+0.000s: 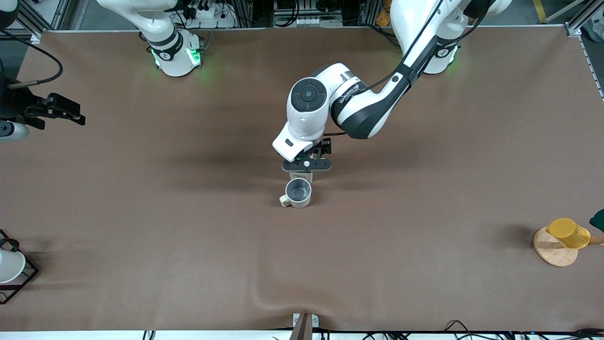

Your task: Place milk next to cup

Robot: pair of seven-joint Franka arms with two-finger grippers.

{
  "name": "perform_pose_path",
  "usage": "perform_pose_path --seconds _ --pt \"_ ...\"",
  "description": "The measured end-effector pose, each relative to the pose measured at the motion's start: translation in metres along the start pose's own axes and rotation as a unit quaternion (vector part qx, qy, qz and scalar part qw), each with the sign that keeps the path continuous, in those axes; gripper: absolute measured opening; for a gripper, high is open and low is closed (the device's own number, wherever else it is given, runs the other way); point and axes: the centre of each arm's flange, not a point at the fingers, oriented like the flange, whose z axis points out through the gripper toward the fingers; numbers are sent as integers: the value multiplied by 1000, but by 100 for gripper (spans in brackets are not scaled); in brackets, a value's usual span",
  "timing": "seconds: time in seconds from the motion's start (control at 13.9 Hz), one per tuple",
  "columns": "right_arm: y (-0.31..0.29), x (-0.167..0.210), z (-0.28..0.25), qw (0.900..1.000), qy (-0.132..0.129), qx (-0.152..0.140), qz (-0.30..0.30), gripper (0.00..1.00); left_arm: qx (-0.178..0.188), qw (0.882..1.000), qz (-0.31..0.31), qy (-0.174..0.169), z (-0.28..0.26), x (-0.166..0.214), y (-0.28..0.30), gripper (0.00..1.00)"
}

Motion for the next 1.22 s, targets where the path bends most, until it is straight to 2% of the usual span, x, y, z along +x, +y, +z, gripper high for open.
perform_pose_path --seconds 0.22,0.5,0.72,0.79,1.01,1.22 --pt "0 -5 -8 1000 8 0 7 100 -7 999 -16 36 -68 10 -19 100" --pt "1 -7 -16 1000 18 0 8 100 -1 993 -88 83 -175 46 -108 100" --pt "1 -6 -18 1000 23 -1 8 100 23 986 -143 82 -229 62 -192 100" --pt "1 -6 -20 1000 25 -1 8 100 31 986 -144 80 -244 65 -218 100" --pt "1 -7 -23 1000 28 -1 8 100 50 989 -117 73 -272 70 -280 100" --pt "0 -8 -31 999 37 -3 7 100 57 991 -98 70 -282 74 -314 100"
